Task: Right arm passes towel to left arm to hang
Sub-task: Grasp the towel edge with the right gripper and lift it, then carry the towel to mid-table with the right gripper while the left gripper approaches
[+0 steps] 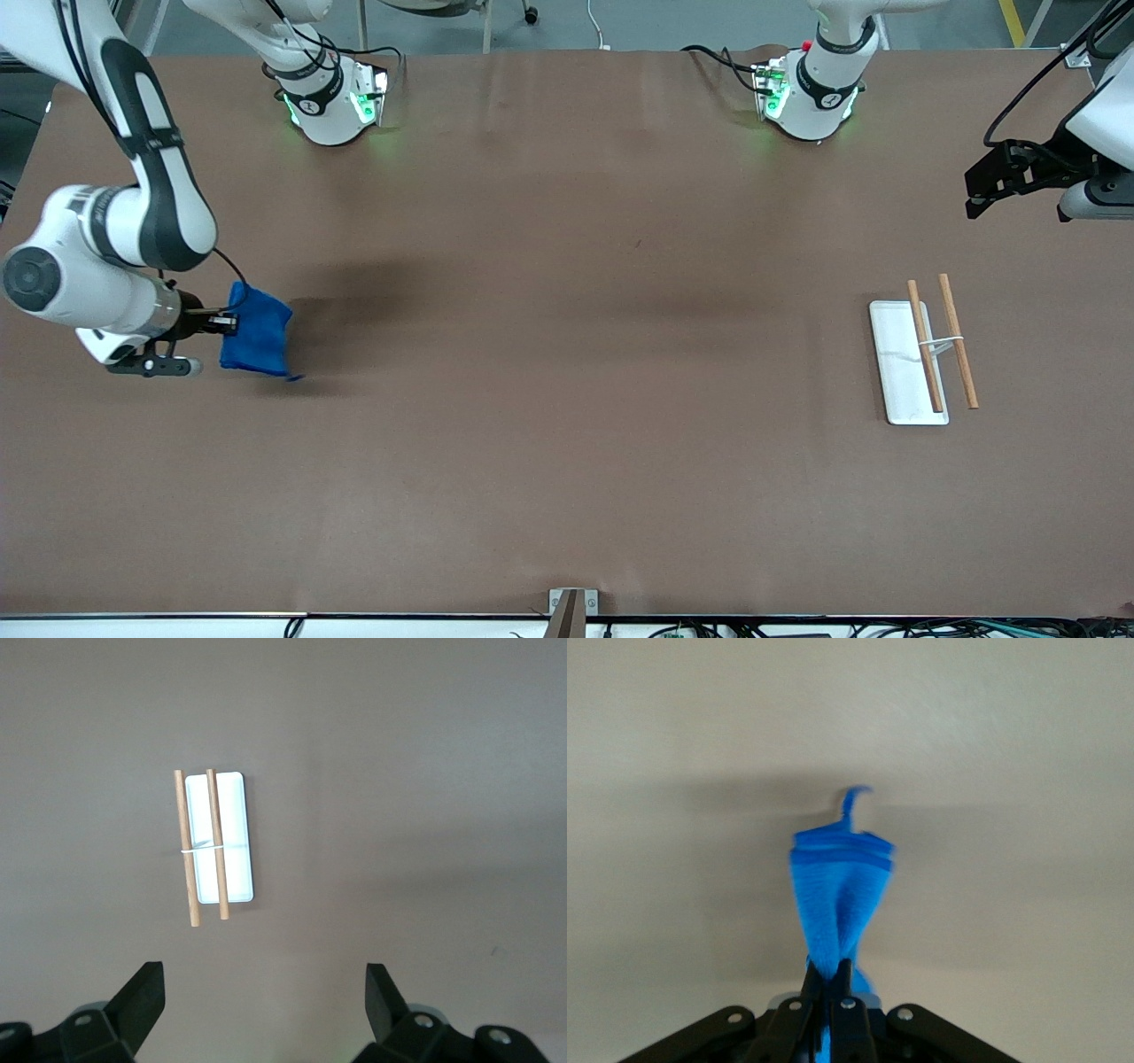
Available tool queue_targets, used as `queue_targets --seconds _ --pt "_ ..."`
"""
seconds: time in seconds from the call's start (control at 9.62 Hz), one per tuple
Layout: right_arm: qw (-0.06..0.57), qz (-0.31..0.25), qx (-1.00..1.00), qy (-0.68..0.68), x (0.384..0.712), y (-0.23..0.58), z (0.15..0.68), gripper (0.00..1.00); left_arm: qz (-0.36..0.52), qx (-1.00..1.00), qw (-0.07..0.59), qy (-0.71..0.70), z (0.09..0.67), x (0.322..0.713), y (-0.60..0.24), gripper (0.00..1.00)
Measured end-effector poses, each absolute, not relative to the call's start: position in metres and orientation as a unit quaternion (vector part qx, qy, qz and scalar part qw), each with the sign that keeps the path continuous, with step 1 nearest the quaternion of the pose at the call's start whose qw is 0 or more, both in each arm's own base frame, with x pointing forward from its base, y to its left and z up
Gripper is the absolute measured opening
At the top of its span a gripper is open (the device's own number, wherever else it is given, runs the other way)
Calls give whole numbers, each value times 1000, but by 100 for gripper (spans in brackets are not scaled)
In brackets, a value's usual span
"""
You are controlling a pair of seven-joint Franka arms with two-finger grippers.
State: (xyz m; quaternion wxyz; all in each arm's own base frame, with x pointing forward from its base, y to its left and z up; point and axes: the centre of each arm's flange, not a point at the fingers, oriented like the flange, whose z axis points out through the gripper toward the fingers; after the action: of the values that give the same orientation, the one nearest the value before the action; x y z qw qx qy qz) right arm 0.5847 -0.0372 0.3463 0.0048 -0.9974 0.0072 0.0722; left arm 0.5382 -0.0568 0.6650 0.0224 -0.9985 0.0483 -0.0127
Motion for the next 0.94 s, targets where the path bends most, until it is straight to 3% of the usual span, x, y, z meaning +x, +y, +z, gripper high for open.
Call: queue_targets --seconds 0.21,0.62,0.94 --pt "63 62 -996 -8 595 20 387 5 -3 -999 6 44 663 537 -54 100" --pt "268 39 -963 4 593 153 414 5 24 -990 -131 48 639 554 -52 100" --pt "401 -11 -915 29 573 279 437 5 61 -975 -204 71 580 586 -76 100"
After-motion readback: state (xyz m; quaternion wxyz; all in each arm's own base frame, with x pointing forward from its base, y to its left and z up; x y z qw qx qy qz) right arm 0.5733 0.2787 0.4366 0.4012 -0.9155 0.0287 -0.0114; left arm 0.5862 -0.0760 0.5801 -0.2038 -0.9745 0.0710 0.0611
